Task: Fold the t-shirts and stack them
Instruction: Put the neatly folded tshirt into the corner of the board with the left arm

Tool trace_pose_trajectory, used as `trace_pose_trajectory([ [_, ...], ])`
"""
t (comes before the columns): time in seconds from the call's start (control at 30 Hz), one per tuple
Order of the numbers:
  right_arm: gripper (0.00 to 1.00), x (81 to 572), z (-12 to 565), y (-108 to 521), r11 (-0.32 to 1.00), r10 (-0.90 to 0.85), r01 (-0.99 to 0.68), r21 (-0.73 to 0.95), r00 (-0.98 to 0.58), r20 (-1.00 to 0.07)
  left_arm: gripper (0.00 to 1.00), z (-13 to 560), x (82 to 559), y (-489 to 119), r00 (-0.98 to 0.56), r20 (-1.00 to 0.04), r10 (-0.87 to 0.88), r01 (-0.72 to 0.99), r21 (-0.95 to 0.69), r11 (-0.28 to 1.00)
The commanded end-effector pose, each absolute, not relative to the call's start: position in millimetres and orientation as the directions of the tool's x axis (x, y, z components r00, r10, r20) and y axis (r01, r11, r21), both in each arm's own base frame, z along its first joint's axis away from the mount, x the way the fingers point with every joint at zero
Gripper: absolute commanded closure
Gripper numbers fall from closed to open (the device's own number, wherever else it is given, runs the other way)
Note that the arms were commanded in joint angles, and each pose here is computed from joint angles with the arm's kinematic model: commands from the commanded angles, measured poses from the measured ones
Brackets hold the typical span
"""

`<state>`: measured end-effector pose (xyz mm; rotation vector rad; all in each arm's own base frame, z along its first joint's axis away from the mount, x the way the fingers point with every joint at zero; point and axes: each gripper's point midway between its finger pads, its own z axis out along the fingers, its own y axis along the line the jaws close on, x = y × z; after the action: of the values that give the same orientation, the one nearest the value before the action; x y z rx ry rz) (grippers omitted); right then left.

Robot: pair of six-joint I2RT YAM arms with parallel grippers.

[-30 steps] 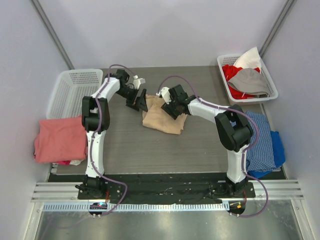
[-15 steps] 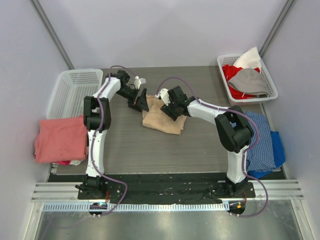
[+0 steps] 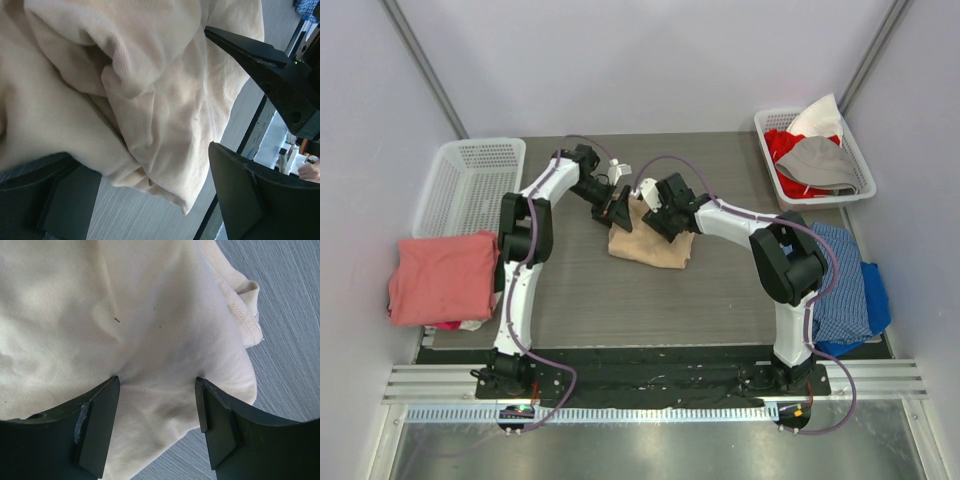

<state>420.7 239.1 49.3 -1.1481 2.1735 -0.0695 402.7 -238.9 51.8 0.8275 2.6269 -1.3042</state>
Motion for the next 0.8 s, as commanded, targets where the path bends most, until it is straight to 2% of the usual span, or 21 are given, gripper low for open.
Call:
trace_pose_trajectory([
  [0.0, 0.3, 427, 79, 244, 0.619, -0.733, -0.692, -0.371, -0.34, -0.59, 0.13, 19, 390, -238, -0.85, -0.247, 0.464, 0.487, -0.705, 0.516],
  [0.03, 0.3, 426, 79, 245, 0.619, -0.733, -0.692, -0.373, -0.339, -0.589, 0.16, 18, 390, -237, -0.851, -0.247, 0.464, 0.486, -0.705, 0.516],
  [0.07, 0.3, 426, 78, 244, 0.62, -0.733, -0.691, -0.372, -0.341, -0.588, 0.25, 16, 387, -237, -0.851, -0.241, 0.466, 0.483, -0.706, 0.518],
  [0.17, 0.3, 427, 80, 244, 0.62, -0.733, -0.689, -0.375, -0.337, -0.591, 0.36, 11, 385, -233, -0.85, -0.229, 0.473, 0.483, -0.696, 0.531],
  [0.27, 0.3, 426, 80, 243, 0.62, -0.733, -0.689, -0.375, -0.337, -0.591, 0.42, 6, 383, -231, -0.851, -0.219, 0.476, 0.482, -0.687, 0.544],
  [0.5, 0.3, 425, 80, 241, 0.617, -0.735, -0.69, -0.378, -0.336, -0.589, 0.44, 4, 380, -231, -0.852, -0.207, 0.481, 0.477, -0.685, 0.55],
  [0.67, 0.3, 422, 81, 240, 0.611, -0.741, -0.693, -0.383, -0.33, -0.585, 0.57, 2, 375, -237, -0.851, -0.19, 0.49, 0.471, -0.688, 0.552],
  [0.7, 0.3, 421, 80, 239, 0.609, -0.744, -0.693, -0.385, -0.33, -0.581, 0.65, 2, 375, -238, -0.851, -0.19, 0.49, 0.471, -0.689, 0.551],
  [0.77, 0.3, 421, 81, 238, 0.61, -0.743, -0.692, -0.387, -0.329, -0.583, 0.71, 3, 375, -241, -0.849, -0.192, 0.493, 0.475, -0.688, 0.549],
])
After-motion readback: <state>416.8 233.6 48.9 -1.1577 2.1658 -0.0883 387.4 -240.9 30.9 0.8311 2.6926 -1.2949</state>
